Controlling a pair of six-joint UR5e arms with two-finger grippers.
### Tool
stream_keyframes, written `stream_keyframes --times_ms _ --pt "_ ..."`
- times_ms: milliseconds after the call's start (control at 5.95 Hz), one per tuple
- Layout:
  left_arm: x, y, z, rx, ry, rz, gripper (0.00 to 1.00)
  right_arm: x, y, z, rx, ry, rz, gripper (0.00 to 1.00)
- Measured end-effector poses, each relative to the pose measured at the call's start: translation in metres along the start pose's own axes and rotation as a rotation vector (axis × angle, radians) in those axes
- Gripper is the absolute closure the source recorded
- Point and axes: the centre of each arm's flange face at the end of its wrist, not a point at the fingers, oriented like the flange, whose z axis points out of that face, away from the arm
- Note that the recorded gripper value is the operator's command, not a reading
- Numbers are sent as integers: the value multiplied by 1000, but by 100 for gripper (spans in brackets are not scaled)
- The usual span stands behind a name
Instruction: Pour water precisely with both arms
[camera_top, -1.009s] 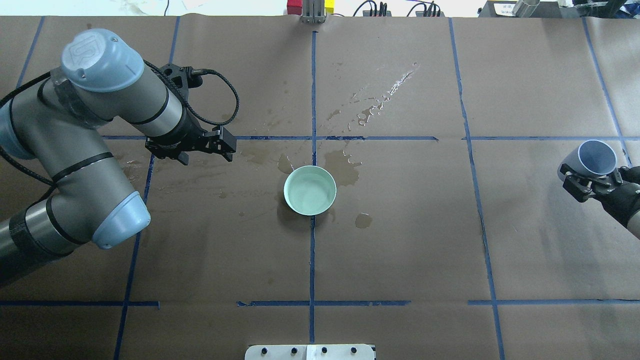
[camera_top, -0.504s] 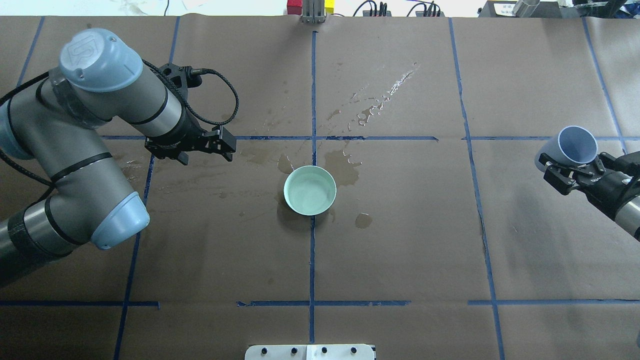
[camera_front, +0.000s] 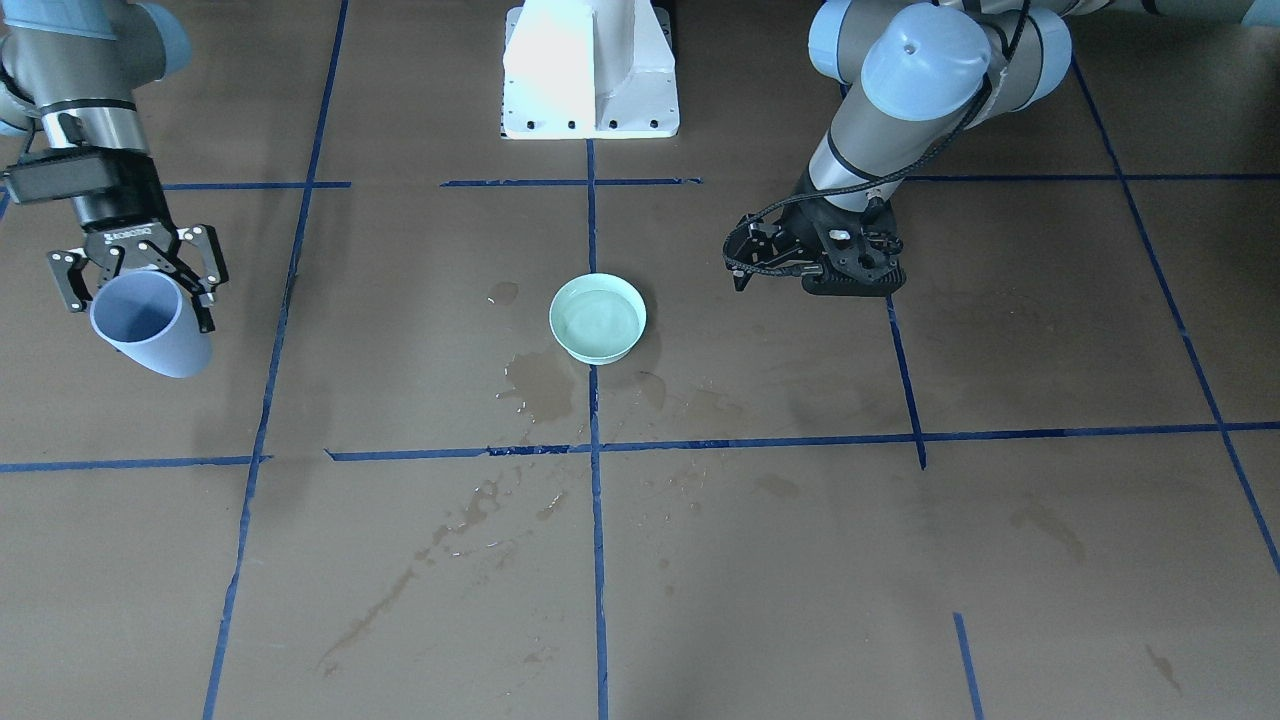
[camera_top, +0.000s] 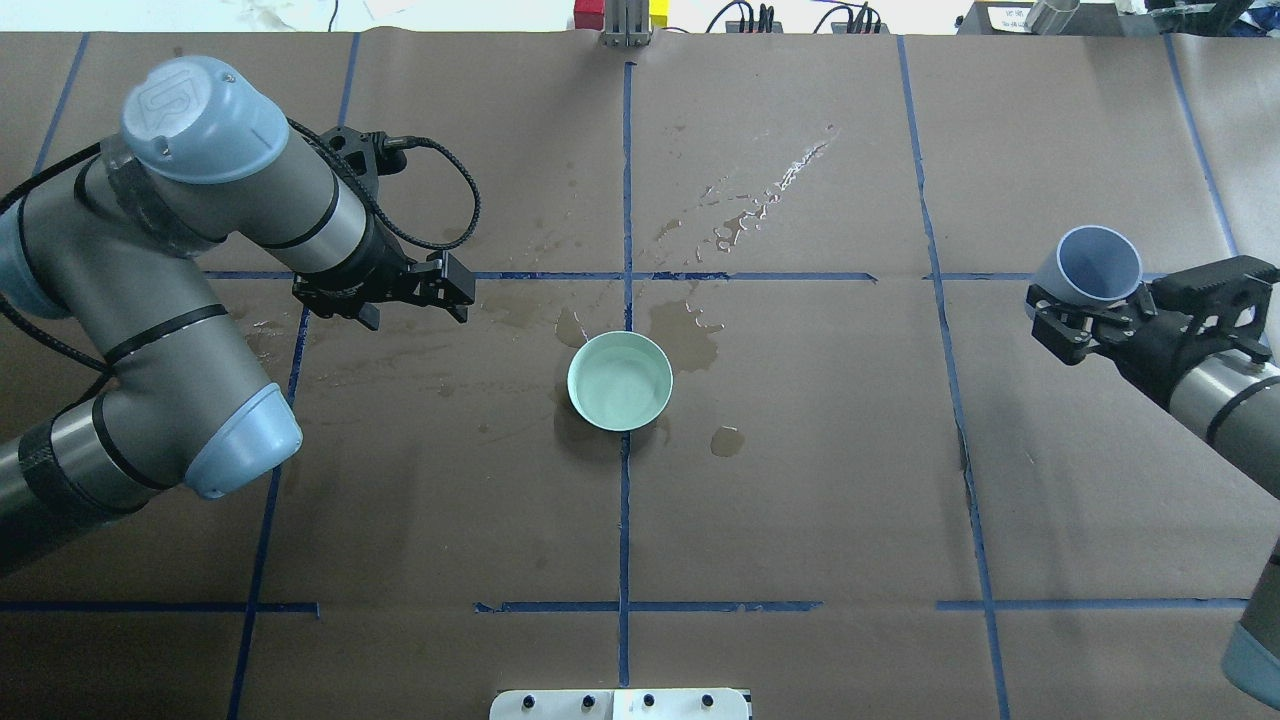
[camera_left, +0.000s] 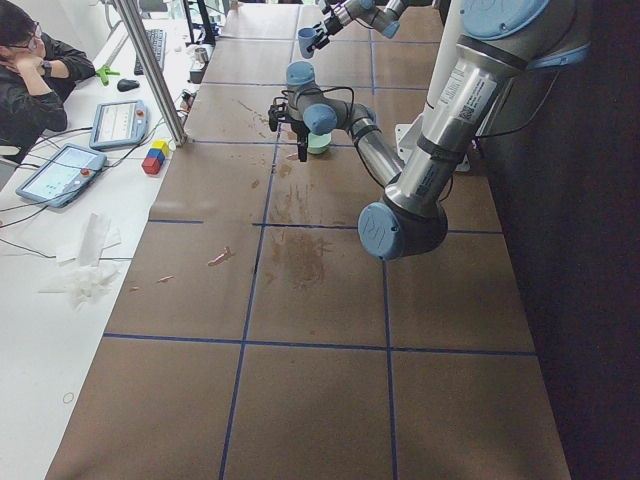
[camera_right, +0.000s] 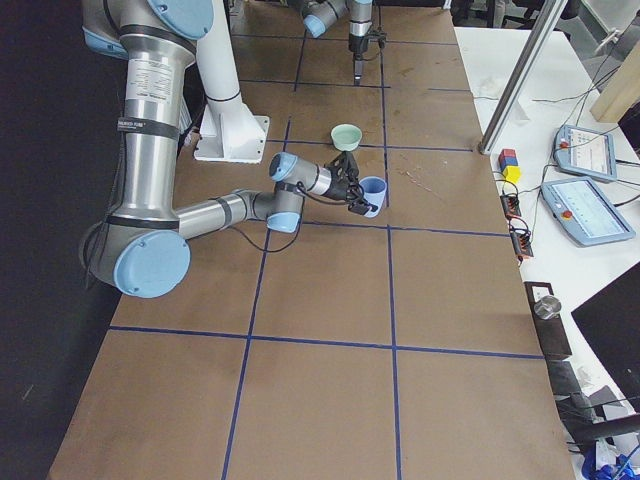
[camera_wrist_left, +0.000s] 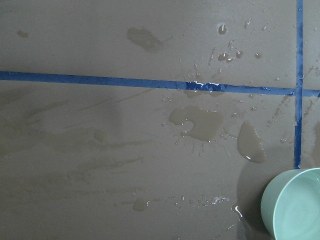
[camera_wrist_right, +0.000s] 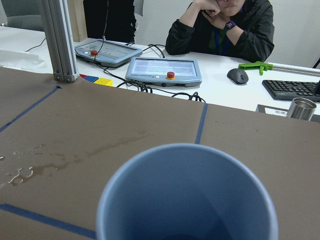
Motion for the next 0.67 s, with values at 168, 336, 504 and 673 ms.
stream_keyframes --times_ms 168,336,504,673 --pt "0 0 1 -1 -1 0 0 -42 -21 18 -21 16 -19 100" --pt "1 0 2 -3 -1 0 0 -98 -42 35 -47 29 -43 100" --pt "1 0 3 -4 -1 1 0 -159 -46 40 -54 47 -81 100" --pt "1 0 3 -4 0 1 0 -219 -35 34 -41 92 -149 100"
